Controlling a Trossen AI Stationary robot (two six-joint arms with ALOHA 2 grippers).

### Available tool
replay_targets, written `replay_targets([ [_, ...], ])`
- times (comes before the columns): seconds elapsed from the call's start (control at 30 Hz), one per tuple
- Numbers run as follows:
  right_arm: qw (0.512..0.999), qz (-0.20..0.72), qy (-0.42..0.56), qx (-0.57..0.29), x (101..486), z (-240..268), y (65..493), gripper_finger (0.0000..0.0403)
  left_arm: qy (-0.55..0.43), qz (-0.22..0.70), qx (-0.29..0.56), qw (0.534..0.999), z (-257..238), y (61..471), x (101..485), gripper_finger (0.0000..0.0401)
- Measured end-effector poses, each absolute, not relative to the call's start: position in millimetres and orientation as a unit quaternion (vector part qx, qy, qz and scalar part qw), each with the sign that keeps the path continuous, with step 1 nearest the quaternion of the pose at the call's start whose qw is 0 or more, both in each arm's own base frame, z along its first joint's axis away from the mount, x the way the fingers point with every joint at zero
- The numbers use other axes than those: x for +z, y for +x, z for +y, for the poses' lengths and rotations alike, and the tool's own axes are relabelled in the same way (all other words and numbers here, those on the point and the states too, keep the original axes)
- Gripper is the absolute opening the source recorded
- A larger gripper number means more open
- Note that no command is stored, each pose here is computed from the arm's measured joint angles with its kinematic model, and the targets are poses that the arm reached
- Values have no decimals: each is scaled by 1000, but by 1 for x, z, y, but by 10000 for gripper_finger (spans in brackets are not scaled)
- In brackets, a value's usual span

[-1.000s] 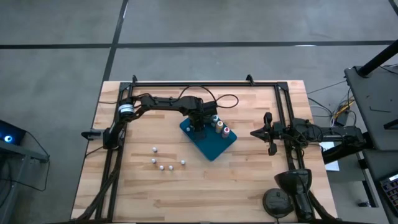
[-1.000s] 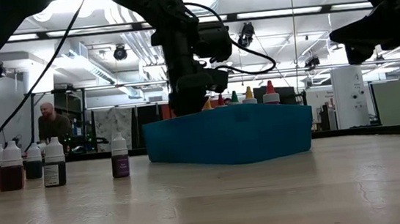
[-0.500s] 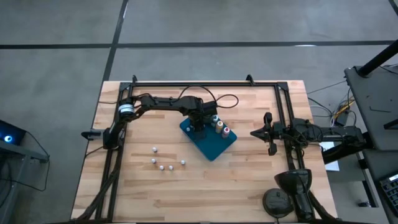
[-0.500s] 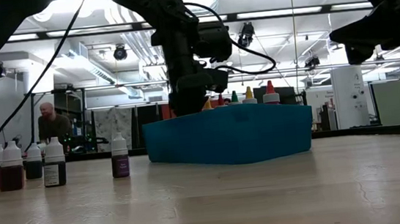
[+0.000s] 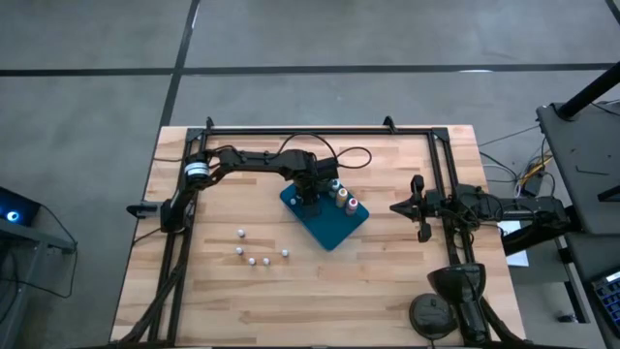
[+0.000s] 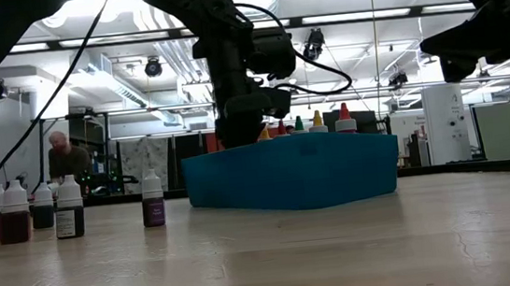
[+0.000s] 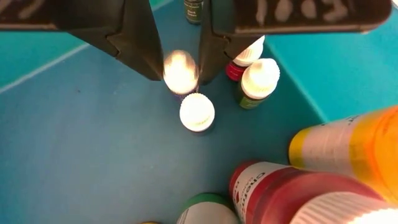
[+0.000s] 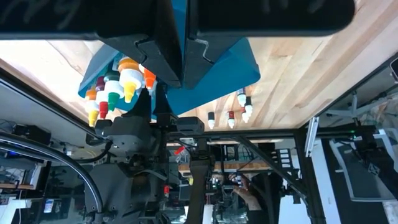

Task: Pick & Place food coloring
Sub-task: Put the blue food coloring bottle into the blue bin

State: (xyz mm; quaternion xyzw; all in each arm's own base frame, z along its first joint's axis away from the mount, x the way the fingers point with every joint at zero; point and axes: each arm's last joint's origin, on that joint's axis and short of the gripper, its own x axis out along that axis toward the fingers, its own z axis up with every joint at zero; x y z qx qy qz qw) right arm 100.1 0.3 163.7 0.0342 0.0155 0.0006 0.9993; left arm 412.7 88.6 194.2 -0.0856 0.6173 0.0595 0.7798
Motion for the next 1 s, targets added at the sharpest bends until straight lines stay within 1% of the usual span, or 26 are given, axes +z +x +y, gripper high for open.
replay_targets([
  [0.23,999,15,35,0,164,0,100,9,-87,617,60,780,88,413,194,127],
  [0.33,999,15,34,1,164,0,100,9,-87,617,60,779,88,413,194,141],
  [0.6,999,15,34,1,164,0,100,9,-89,624,59,774,88,412,198,145],
  [1.0,999,15,35,1,164,0,100,9,-85,618,58,780,85,415,235,145],
])
